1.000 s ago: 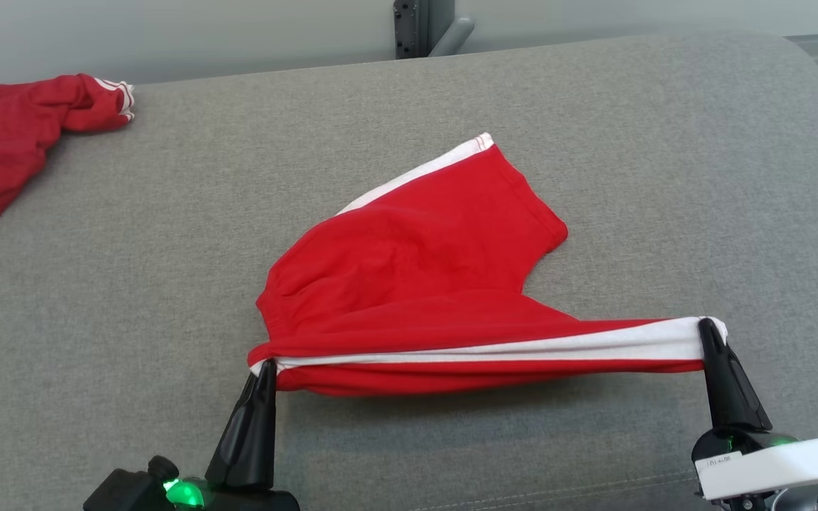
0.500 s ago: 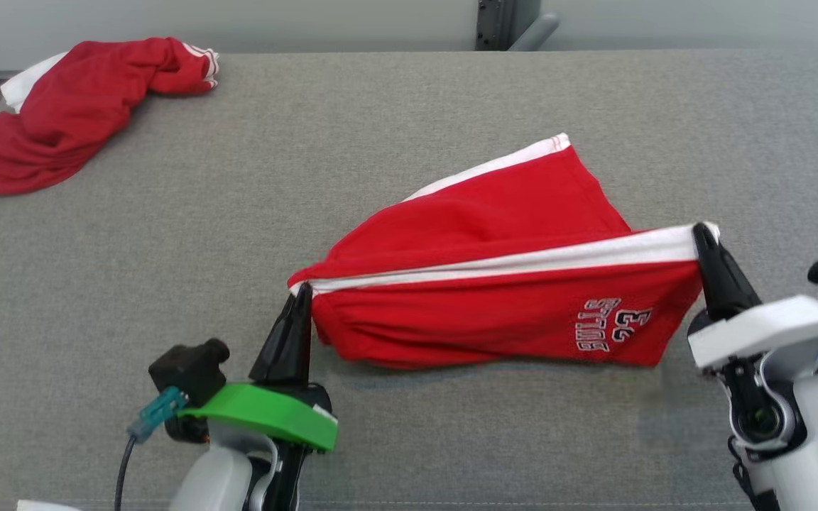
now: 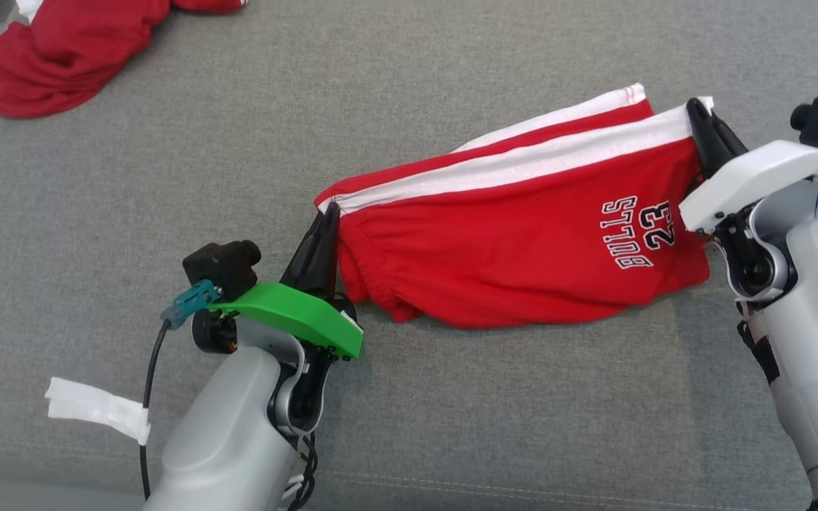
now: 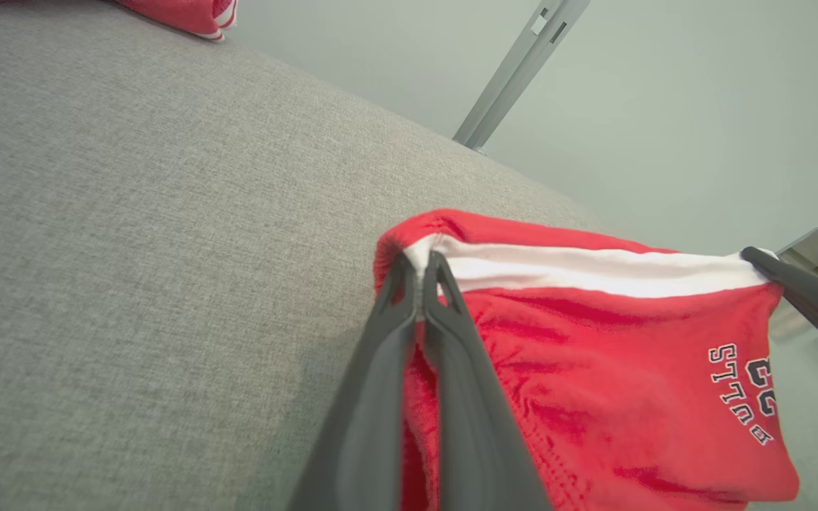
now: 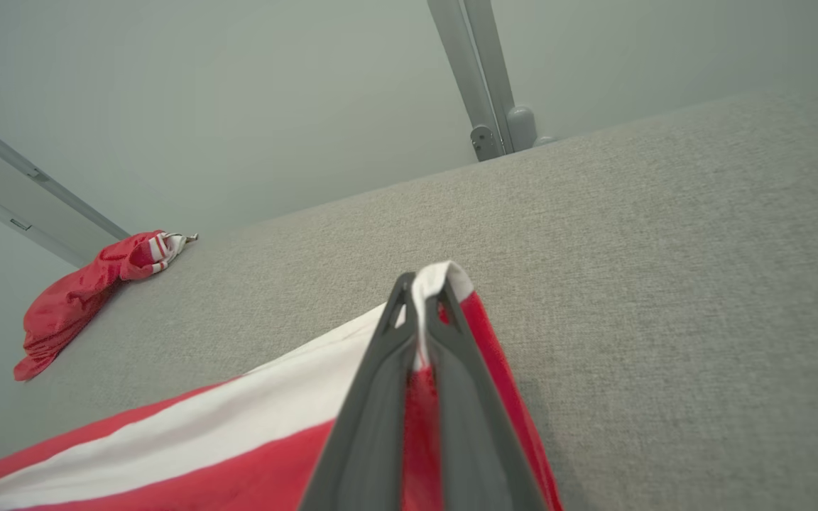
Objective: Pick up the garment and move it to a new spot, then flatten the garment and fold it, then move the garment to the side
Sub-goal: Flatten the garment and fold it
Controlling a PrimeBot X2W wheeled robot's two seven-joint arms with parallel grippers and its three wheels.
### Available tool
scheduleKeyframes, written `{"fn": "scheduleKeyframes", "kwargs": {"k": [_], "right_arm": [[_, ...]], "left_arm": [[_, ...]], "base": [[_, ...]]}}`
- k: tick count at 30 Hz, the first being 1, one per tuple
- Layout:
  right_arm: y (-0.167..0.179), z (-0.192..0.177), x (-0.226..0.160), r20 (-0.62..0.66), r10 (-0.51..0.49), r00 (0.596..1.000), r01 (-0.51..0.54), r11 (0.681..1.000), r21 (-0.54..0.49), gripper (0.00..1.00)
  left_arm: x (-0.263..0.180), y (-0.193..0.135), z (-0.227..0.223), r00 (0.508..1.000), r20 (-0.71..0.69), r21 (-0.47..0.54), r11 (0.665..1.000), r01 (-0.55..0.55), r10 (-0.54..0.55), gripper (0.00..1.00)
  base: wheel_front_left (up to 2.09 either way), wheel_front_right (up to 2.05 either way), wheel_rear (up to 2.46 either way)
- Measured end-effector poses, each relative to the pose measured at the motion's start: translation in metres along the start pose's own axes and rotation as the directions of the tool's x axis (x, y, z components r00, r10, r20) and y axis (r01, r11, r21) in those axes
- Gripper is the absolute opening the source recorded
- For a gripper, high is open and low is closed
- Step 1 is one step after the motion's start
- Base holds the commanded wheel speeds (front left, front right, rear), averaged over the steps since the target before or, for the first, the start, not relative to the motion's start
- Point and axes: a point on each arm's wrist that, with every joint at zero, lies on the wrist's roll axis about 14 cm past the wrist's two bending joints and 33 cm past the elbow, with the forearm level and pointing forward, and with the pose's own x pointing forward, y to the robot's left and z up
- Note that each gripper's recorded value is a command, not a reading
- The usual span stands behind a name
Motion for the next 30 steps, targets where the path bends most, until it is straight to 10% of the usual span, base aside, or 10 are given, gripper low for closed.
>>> {"fn": "scheduleKeyframes", "kwargs": {"k": [21,22,24,25,26,30], "right_arm": [[0.006,-0.038,0.063,-0.116,0.01,0.993,-0.028,0.988,-0.151,0.0],[0.005,-0.037,0.064,-0.11,0.006,0.994,-0.023,0.988,-0.151,0.2],[0.006,-0.036,0.063,-0.103,0.007,0.995,-0.024,0.987,-0.159,0.48],[0.008,-0.036,0.063,-0.1,0.012,0.995,-0.029,0.986,-0.167,1.0],[0.009,-0.035,0.062,-0.097,0.016,0.995,-0.033,0.984,-0.173,1.0],[0.014,-0.028,0.059,-0.072,0.03,0.997,-0.043,0.981,-0.187,1.0]], "left_arm": [[0.006,0.009,-0.001,0.999,-0.015,0.043,0.999,-0.032,0.032,0.0],[0.005,0.007,-0.001,1.0,-0.013,0.042,0.999,-0.027,0.027,0.0],[0.005,0.003,0.004,1.0,0.002,0.049,0.999,-0.017,0.017,0.32],[0.005,0.0,0.007,1.0,0.013,0.057,0.998,-0.01,0.009,0.8],[0.005,-0.001,0.01,1.0,0.023,0.061,0.998,-0.007,0.006,1.0],[-0.002,-0.008,0.016,0.998,0.056,0.086,0.996,0.007,-0.012,1.0]], "base": [[0.0,0.0,0.0],[0.0,0.0,0.0],[0.0,0.0,0.0],[0.0,0.0,0.0],[0.0,0.0,0.0],[0.0,0.0,0.0]]}}
